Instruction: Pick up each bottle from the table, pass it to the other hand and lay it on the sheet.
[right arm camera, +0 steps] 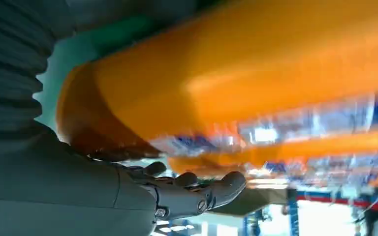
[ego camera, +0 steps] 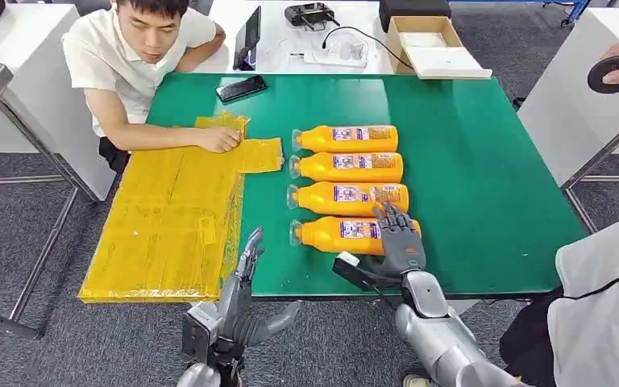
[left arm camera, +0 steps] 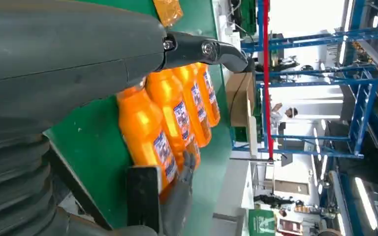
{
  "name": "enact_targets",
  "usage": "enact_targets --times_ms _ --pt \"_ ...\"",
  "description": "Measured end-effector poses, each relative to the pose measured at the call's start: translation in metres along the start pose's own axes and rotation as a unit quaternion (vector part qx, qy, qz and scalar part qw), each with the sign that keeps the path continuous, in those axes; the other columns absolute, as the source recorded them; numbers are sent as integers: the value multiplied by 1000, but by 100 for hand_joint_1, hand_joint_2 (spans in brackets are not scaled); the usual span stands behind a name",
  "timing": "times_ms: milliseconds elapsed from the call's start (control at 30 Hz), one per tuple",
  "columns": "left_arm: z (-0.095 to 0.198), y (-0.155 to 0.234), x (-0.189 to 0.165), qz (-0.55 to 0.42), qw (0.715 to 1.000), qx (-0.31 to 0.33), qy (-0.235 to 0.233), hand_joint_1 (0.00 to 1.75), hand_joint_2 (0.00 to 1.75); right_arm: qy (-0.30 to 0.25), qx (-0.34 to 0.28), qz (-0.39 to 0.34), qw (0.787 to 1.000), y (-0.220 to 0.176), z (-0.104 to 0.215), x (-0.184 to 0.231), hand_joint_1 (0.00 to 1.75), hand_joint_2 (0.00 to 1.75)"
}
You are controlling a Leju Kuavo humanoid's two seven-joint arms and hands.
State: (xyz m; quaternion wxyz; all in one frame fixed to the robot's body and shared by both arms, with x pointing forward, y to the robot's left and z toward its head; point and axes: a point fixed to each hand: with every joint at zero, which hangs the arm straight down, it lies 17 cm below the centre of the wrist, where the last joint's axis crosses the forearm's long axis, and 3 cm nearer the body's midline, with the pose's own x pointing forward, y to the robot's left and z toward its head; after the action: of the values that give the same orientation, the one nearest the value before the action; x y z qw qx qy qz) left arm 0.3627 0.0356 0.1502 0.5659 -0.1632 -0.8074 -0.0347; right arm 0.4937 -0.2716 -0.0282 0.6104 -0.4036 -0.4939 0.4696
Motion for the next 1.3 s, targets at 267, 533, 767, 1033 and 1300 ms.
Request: enact_targets --times_ms 267,533,767,1033,1300 --pt "0 -7 5 16 1000 -11 2 0 175 -3 29 16 999 -1 -8 0 175 175" --pt "-2 -7 8 21 1000 -15 0 0 175 -21 54 -10 998 1 -11 4 175 175" --pt "-4 -3 9 27 1000 -10 -2 0 175 -51 57 -47 996 1 -9 12 175 175" --pt "-2 4 12 33 999 6 -11 0 175 -113 41 -167 979 -1 4 32 175 175" --pt "0 29 16 35 997 61 -20 0 175 -152 -12 -239 959 -14 25 60 175 175"
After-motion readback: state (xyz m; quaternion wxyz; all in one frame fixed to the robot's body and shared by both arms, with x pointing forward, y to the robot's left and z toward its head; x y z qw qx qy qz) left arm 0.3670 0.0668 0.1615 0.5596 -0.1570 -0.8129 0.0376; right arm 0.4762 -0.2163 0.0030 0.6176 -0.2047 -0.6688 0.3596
